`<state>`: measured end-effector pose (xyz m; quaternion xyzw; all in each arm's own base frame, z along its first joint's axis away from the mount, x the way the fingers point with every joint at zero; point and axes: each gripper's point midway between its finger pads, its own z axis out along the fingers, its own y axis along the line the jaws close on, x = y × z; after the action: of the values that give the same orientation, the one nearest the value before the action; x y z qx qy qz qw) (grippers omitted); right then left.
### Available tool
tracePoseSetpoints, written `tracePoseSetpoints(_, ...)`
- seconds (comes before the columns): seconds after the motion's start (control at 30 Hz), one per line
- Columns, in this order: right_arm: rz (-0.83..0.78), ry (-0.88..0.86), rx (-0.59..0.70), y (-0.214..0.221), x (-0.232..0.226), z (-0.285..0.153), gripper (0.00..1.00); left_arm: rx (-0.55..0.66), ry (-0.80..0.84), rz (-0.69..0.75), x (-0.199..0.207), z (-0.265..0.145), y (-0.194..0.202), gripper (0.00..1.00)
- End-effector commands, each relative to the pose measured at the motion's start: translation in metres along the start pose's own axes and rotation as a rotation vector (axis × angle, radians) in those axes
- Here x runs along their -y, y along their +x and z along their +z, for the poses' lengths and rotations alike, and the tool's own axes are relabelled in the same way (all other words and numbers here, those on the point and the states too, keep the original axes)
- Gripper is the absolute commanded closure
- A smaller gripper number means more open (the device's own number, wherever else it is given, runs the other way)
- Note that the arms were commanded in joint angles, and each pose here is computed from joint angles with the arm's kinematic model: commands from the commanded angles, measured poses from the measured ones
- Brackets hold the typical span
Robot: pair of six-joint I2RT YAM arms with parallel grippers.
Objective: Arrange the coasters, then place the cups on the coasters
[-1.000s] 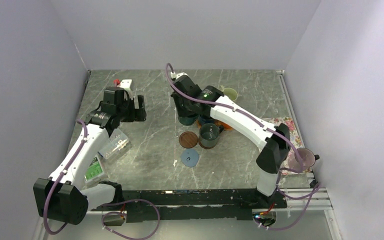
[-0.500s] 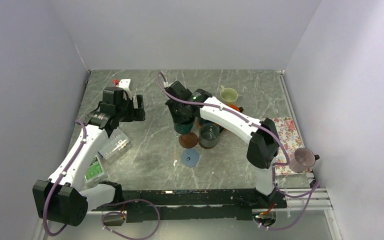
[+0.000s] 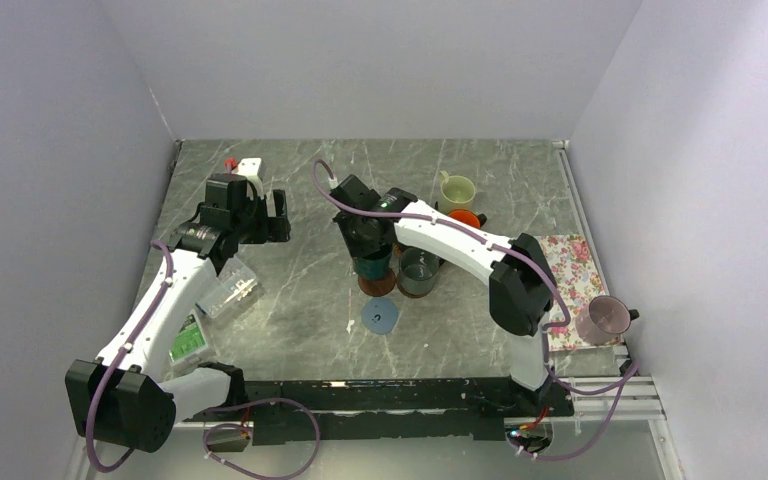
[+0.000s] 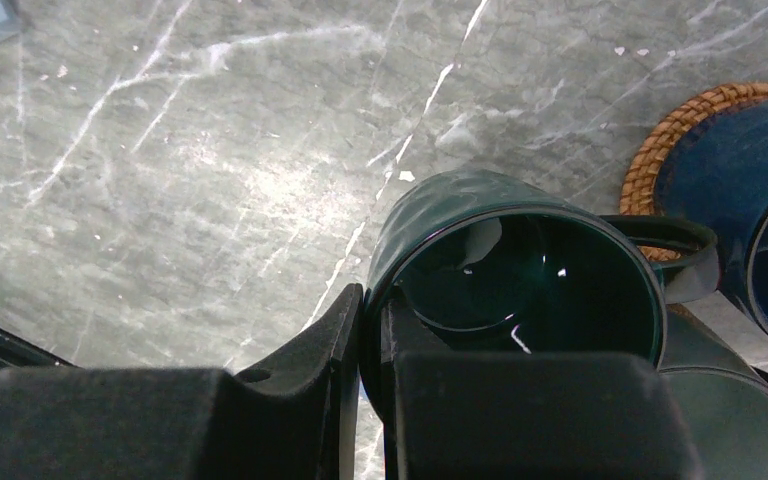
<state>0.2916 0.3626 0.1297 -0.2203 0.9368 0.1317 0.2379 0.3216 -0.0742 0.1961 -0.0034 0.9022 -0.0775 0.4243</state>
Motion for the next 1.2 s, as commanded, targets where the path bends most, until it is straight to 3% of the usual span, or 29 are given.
tracePoseSetpoints(0.0, 0.012, 0.006, 0.086, -0.018, -0.003, -0.004, 1.00, 0.054, 0.008, -0.012, 0.002, -0.004, -0.012, 0.06)
tracePoseSetpoints(1.17, 0.036, 0.122, 0.038, 0.008, 0.020, 0.031, 1.00, 0.054, 0.021, -0.010, 0.004, -0.005, -0.012, 0.06)
